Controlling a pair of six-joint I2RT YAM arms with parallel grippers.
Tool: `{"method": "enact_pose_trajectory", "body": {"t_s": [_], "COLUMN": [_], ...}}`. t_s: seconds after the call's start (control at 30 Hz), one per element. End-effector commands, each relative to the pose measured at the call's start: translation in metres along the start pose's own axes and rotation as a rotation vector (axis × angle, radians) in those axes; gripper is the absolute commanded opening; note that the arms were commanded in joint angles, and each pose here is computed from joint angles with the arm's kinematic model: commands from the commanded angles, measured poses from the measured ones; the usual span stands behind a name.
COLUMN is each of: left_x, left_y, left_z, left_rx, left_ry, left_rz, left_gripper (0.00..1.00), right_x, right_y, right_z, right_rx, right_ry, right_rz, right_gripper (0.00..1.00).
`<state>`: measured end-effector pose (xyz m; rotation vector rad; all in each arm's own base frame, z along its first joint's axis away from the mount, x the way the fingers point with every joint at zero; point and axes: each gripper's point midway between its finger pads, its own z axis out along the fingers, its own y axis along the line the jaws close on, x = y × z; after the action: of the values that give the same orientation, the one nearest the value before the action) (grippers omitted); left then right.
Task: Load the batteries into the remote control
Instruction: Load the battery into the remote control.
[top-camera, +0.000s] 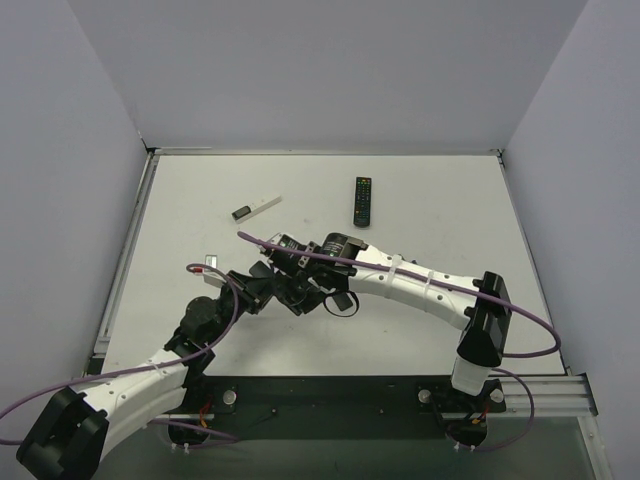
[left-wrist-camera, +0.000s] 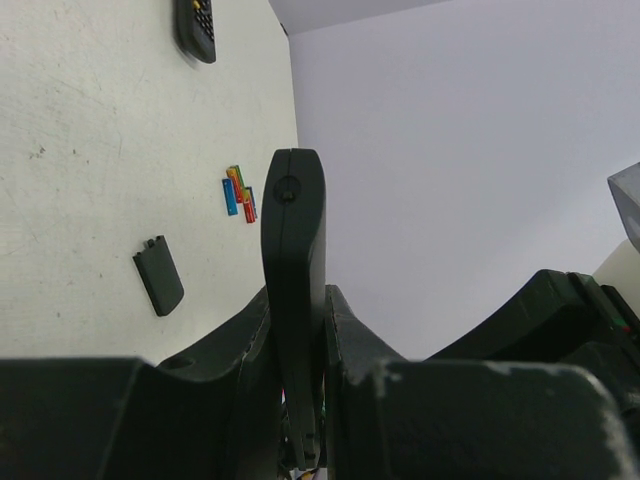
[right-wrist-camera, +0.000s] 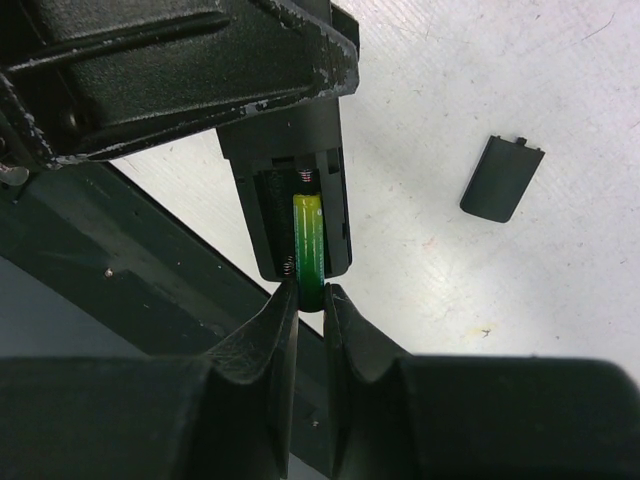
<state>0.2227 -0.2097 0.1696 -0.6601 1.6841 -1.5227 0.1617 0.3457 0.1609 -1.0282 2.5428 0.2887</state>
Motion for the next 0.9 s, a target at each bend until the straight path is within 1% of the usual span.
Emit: {"method": "enact_pose_trajectory", "body": {"t_s": [0.0,0.3,0.33,0.43,0.67,0.87], "left_x": [0.001,0.004,0.001,0.0,0.0,0.002], "left_y": [0.002,0.003,0.004,0.004,0.003,0.0], "left_z": [-0.001,-0.001,-0.001,-0.001,-0.002,-0.002], "left_rx": [-0.014,-0.03,-0.035,-0.036,-0.035,-0.03], "left_ry": [-0.002,0.01,-0.009,-0.012,-0.018,-0.009], "left_rz": [0.02,0.019,0.016,0.006,-0.033,-0.031], "left_gripper": [0.0,0.0,0.0,0.0,0.0,0.0], "right_x": [0.003,0.007,0.007,0.009,0.01,0.007], "right_y": [-0.011,-0.009,-0.008,-0.006,-0.004,-0.003], "right_z": [-0.002,0.007,0.007,0.01,0.014,0.014], "right_rx": [0.044,0.041,0.041,0.04,0.035,0.024], "right_ry": [0.03,0.055,0.056,0.061,0.046,0.019], "right_rz": [0.021,0.022,0.021,0.015,0.01,-0.002], "right_gripper": [0.0,0.0,0.0,0.0,0.0,0.0]}}
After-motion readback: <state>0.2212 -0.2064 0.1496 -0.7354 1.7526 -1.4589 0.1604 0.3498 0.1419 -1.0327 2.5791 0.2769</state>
